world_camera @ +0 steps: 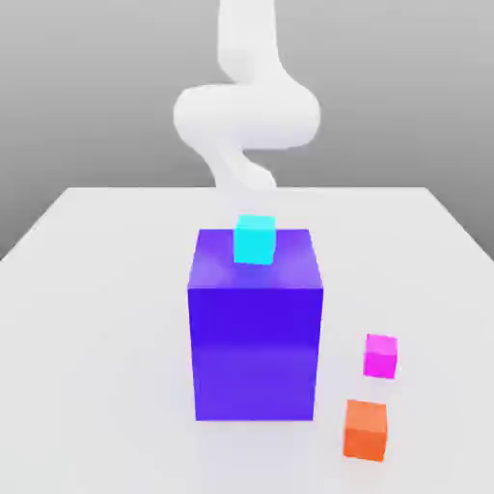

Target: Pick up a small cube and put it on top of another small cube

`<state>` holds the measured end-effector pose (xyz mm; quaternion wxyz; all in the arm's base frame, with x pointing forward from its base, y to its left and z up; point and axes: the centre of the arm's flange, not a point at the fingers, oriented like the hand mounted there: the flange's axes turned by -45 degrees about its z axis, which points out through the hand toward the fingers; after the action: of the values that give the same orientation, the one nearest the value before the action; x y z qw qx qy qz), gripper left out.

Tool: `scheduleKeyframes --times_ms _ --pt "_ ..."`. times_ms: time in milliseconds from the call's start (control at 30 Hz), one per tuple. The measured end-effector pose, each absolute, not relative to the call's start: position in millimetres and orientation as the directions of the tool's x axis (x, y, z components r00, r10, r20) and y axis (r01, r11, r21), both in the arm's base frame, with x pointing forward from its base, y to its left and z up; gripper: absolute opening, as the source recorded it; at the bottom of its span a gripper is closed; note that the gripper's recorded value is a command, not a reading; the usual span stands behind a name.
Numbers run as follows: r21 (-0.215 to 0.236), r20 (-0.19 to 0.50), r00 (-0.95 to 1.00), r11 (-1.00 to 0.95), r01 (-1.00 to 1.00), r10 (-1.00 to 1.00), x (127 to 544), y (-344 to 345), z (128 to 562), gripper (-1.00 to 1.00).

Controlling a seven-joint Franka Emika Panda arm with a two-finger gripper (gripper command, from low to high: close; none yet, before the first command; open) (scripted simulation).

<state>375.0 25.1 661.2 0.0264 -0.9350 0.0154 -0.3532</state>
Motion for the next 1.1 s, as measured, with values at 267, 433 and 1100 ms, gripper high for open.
scheduleKeyframes --times_ms 267,433,1100 --pt "-0.16 0.393 0.91 -0.984 -0.073 -0.131 410.5 127.9 462.2 0.0" --pt "-0.135 0.21 0.963 -0.981 -0.141 -0.167 372.8 181.7 335.9 0.0" --pt "0.097 -0.033 0.986 -0.983 -0.158 -0.162 261.5 205.2 120.4 -1.0"
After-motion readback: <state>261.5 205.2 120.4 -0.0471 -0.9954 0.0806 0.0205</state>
